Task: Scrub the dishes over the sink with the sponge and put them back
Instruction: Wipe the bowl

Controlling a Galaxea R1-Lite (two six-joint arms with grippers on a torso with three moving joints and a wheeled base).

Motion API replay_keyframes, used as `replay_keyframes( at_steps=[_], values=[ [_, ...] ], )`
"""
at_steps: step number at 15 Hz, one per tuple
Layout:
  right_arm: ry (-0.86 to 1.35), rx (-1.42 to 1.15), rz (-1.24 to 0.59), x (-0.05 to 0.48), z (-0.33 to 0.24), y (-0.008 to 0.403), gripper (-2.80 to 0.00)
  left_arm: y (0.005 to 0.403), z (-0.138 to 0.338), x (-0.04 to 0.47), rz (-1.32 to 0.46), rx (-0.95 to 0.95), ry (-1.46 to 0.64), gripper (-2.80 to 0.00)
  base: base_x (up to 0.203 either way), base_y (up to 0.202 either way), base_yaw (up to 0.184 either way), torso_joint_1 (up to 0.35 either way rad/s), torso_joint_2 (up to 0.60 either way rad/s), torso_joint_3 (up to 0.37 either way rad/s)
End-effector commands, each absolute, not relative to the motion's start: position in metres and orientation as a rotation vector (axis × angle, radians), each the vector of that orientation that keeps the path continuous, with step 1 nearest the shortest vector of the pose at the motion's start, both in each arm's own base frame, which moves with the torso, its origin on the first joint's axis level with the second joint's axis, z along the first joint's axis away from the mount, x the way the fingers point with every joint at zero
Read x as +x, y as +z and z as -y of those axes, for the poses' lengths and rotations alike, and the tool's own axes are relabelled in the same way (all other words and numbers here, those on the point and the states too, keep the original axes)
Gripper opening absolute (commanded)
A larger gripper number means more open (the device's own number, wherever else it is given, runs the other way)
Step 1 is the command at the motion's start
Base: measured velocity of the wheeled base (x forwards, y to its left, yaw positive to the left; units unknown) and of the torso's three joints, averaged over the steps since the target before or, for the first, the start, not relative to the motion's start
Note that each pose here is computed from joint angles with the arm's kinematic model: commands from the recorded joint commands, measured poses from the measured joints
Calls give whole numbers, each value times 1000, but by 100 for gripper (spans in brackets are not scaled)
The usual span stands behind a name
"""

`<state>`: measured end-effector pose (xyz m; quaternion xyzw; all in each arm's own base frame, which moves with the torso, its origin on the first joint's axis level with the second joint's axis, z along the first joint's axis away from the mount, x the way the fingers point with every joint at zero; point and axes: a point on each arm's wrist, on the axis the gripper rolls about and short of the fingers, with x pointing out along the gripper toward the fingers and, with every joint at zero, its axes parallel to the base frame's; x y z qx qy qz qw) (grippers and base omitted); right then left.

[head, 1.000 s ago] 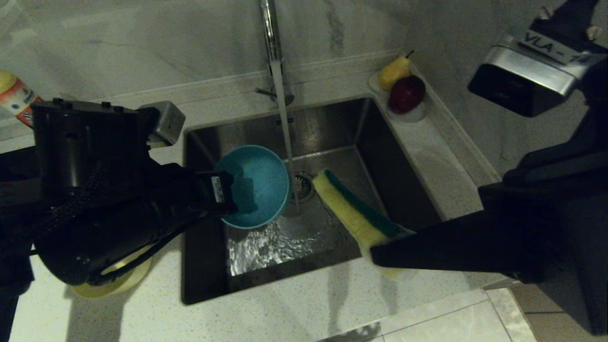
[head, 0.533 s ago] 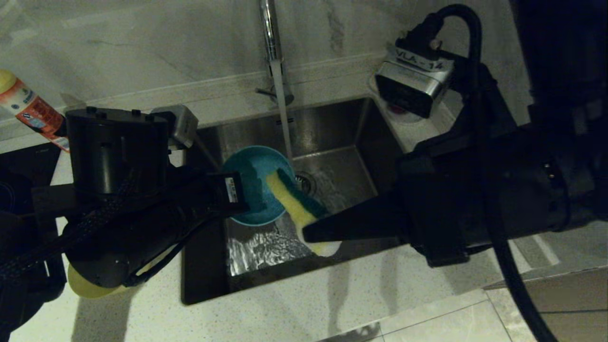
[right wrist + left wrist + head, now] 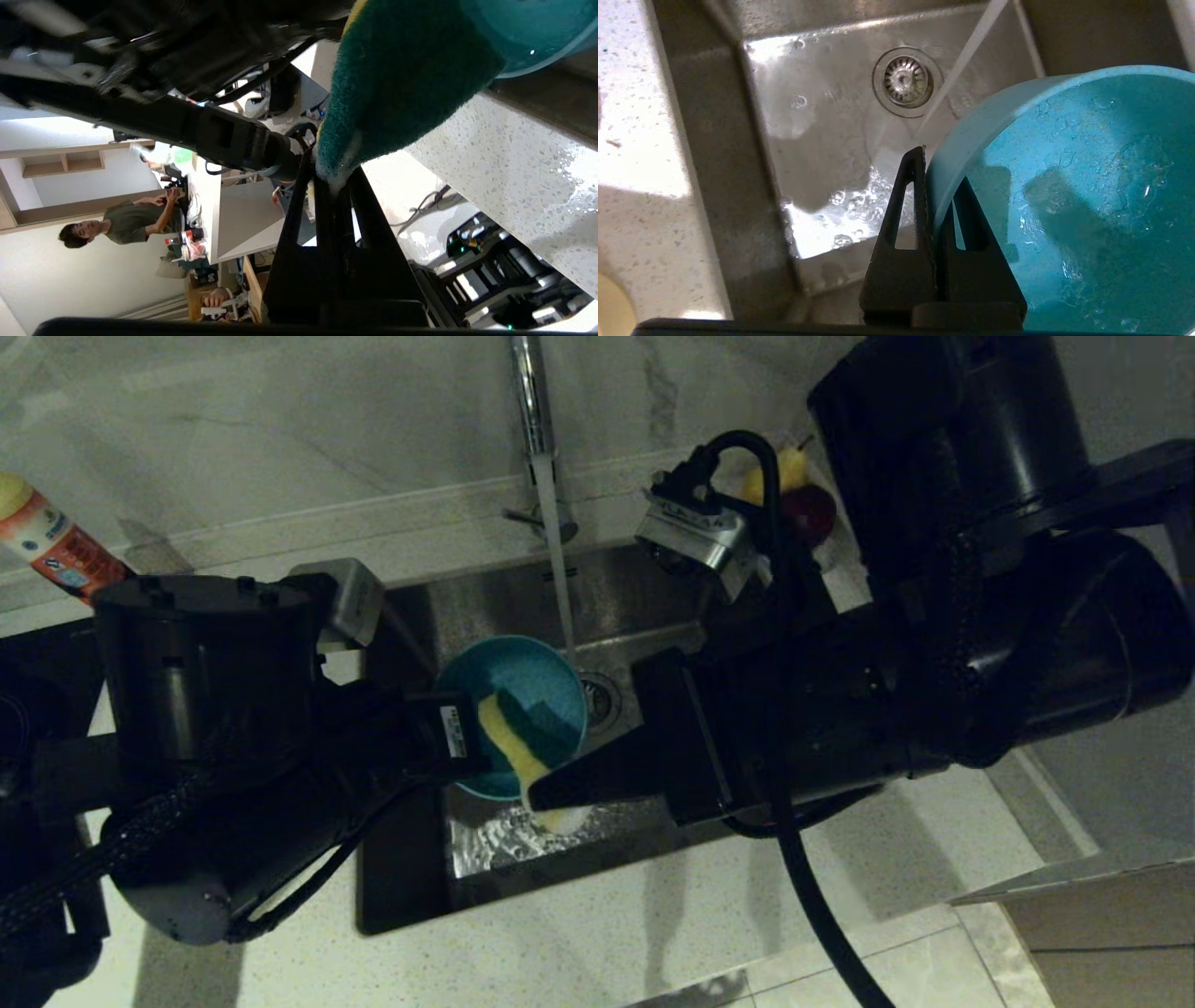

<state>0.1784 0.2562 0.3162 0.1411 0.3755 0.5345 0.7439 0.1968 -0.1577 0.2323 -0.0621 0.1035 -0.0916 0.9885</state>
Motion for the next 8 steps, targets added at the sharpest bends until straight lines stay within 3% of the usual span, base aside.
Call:
replay_keyframes(
  at_steps=[1, 8],
  values=[
    [1163, 304, -846, 183, -262, 309, -280, 229, 156, 193, -203, -125, -187, -280, 0, 0, 0, 0, 0, 0],
    [1152, 324, -811, 196, -267, 310, -280, 227, 152, 184, -199, -125, -204, -280, 0, 0, 0, 0, 0, 0]
  ],
)
